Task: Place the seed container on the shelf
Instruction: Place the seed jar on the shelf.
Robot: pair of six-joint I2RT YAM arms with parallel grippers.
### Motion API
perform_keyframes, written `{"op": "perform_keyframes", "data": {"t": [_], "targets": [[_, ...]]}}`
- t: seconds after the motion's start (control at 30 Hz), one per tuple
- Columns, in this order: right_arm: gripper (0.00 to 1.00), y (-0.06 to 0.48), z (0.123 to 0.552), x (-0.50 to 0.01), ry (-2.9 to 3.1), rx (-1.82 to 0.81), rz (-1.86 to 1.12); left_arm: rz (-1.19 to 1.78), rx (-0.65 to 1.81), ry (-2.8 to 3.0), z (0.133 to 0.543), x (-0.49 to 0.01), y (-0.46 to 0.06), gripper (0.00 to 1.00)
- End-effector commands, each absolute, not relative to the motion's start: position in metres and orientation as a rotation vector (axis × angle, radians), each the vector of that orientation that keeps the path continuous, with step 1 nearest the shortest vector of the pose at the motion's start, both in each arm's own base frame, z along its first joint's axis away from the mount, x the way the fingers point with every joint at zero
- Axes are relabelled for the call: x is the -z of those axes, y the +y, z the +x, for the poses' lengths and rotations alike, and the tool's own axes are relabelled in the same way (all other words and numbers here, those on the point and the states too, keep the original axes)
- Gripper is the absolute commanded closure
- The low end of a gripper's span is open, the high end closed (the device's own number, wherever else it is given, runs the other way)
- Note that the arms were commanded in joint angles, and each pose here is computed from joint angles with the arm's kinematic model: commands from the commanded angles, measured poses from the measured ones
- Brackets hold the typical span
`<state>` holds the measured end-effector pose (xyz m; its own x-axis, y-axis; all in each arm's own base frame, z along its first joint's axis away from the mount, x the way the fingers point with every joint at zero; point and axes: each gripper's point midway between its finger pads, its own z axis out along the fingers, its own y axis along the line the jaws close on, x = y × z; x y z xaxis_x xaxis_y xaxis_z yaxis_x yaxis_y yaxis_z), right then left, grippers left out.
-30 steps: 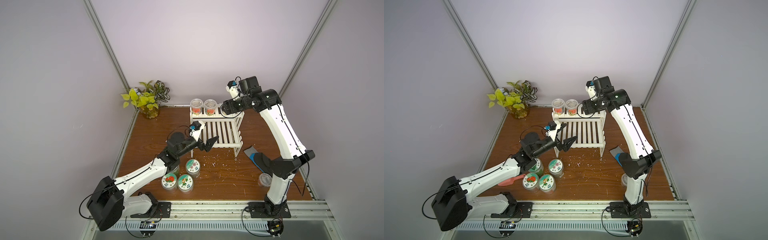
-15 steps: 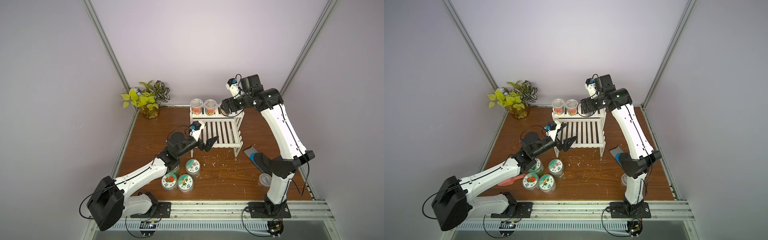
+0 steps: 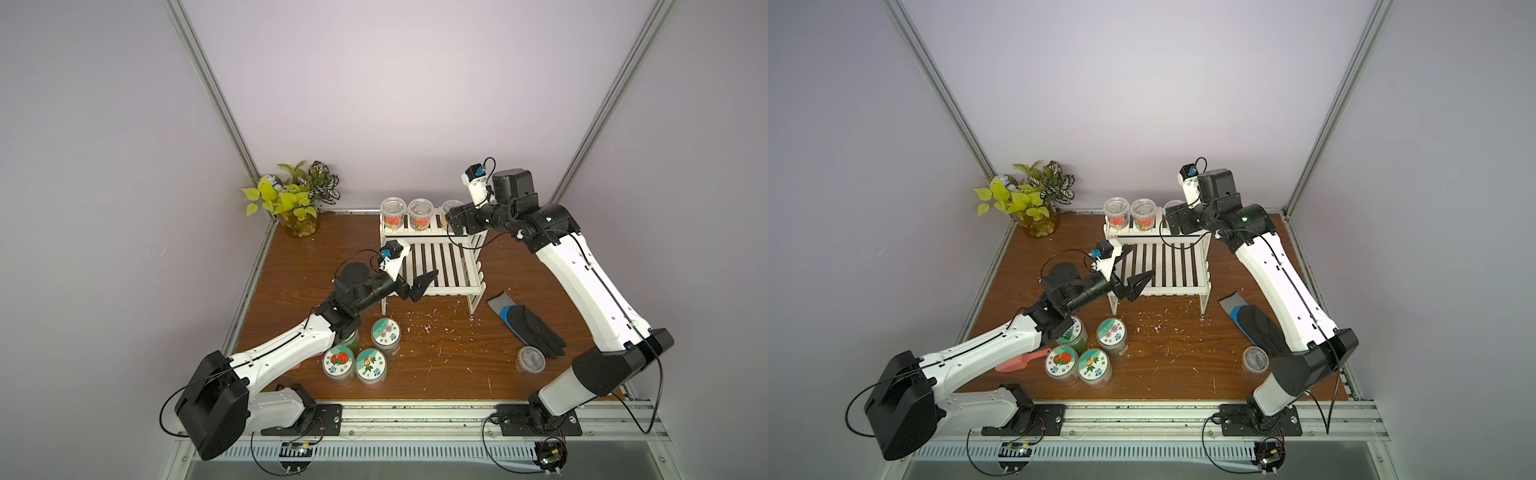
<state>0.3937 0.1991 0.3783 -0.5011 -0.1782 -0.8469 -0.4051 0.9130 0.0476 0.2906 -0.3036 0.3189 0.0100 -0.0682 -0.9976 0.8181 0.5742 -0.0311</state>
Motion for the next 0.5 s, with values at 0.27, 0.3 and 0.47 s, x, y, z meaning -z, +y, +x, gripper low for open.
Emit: {"op": "perform_keyframes", "data": {"t": [0.27, 0.3, 0.47], "targets": [[0.07, 0.203, 0.402, -0.409, 2.001, -0.359, -0.316, 0.687, 0.800, 1.357, 0.297, -0.340, -0.306, 0.01], [0.07, 0.205, 0.403, -0.408, 2.004, -0.362, -0.318, 0.687, 0.800, 1.360, 0.297, -0.339, -0.306, 0.00], [0.06, 0.211, 0.409, -0.408, 2.011, -0.379, -0.331, 0.682, 0.791, 1.366, 0.298, -0.339, -0.305, 0.00]]}}
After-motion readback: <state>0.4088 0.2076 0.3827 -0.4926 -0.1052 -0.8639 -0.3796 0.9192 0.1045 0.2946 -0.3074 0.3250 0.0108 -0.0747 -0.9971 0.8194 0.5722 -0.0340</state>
